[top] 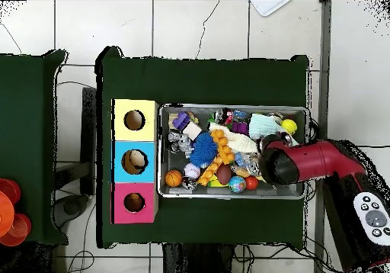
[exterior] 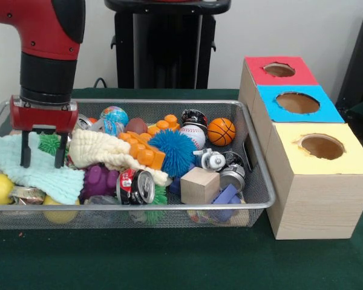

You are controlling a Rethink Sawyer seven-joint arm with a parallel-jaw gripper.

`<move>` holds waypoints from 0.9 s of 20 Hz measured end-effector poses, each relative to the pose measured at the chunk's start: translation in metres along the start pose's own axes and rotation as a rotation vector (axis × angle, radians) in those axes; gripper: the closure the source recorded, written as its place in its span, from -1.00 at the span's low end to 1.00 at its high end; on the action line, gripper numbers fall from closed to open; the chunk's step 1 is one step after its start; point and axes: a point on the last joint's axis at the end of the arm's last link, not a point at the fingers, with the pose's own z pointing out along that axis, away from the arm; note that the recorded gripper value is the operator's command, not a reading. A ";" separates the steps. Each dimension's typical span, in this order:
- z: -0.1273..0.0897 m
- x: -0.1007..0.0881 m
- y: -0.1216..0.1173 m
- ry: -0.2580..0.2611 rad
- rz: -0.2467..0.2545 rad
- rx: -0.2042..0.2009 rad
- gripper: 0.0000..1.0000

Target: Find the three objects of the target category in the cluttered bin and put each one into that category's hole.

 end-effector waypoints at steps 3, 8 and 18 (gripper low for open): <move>0.004 0.007 0.001 0.014 0.008 -0.008 -1.00; 0.010 0.010 0.003 0.020 0.002 -0.015 -1.00; 0.015 0.002 -0.001 0.012 -0.083 0.034 -1.00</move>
